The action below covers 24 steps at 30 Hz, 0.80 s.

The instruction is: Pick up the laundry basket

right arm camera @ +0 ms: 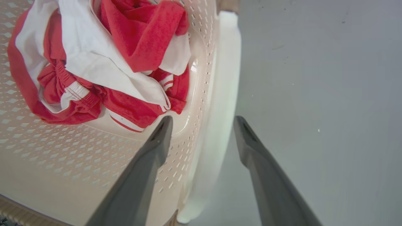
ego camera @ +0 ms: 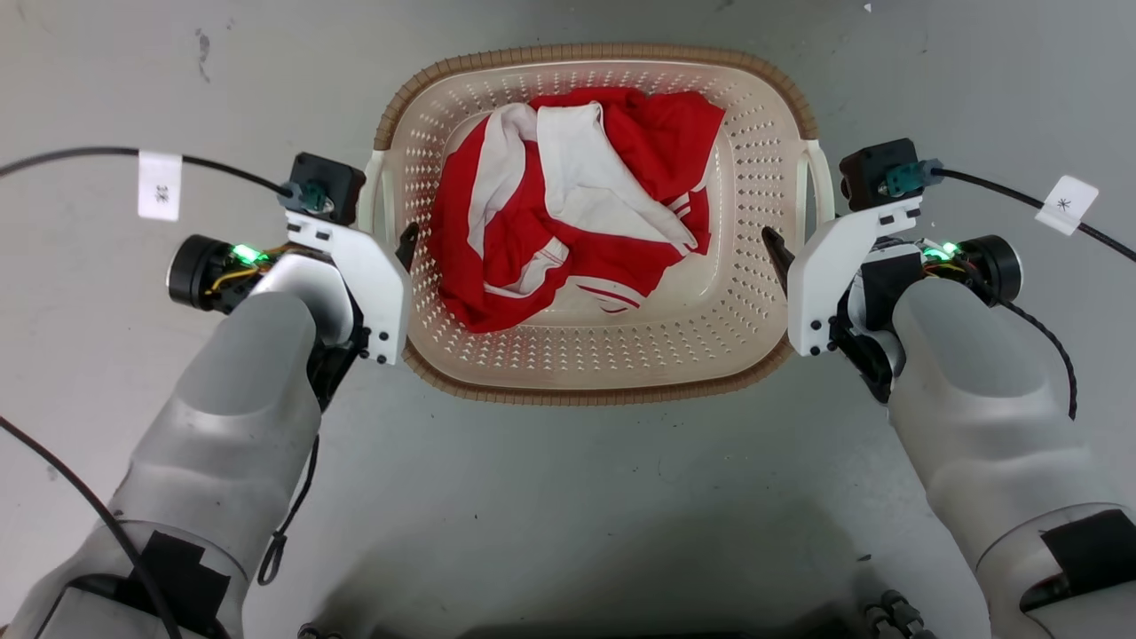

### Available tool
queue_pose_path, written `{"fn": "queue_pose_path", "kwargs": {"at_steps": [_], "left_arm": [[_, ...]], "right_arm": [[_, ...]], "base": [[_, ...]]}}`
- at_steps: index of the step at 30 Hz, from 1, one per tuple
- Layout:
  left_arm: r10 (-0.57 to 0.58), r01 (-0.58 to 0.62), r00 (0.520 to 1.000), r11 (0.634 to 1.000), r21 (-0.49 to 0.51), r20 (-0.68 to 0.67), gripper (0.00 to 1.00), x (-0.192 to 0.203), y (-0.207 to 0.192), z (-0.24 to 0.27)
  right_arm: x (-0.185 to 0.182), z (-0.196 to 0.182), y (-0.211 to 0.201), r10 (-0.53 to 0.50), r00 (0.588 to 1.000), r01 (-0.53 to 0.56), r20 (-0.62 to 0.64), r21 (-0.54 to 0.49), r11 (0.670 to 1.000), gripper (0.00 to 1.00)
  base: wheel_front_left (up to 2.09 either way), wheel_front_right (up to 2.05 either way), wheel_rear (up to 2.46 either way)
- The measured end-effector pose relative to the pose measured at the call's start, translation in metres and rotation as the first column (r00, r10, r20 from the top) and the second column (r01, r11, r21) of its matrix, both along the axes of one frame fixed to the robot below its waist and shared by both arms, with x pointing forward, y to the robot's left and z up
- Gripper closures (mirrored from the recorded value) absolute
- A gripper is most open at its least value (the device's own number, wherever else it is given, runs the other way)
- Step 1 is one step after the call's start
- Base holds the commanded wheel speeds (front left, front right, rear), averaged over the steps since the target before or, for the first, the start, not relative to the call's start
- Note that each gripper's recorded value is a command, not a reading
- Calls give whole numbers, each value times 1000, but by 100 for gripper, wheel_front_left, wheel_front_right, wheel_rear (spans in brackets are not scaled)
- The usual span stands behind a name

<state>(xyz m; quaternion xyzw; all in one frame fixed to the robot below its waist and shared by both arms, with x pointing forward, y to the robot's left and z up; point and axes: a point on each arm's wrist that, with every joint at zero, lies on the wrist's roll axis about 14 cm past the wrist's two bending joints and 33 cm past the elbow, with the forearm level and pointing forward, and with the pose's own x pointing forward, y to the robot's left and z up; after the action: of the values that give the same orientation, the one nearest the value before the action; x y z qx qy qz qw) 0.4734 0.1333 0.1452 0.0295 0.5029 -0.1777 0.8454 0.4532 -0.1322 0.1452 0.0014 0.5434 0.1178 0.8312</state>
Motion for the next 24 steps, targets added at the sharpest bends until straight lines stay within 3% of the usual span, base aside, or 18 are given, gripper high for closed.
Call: {"fn": "queue_pose_path", "kwargs": {"at_steps": [6,21,22,23,24], "left_arm": [[-29,29,998,1000,3,-62,0,-1,3,-6],[-48,47,994,999,-9,-101,0,-7,6,-10],[-35,33,994,999,-18,-105,86,-7,5,-10],[-22,19,992,999,-28,-121,100,-9,3,-10],[-24,19,989,999,-36,-143,100,-13,0,-11]], "right_arm": [[-5,-10,4,8,997,-8,-78,1,1000,0],[-2,-18,8,25,993,-26,-118,-5,1000,0],[-4,-19,7,14,991,-14,-134,-3,1000,22],[-7,-20,8,12,988,-13,-152,-3,1000,97],[-8,-21,9,17,987,-17,-161,-2,1000,100]], "base": [[0,0,0],[0,0,0],[0,0,0],[0,0,0],[0,0,0]]}}
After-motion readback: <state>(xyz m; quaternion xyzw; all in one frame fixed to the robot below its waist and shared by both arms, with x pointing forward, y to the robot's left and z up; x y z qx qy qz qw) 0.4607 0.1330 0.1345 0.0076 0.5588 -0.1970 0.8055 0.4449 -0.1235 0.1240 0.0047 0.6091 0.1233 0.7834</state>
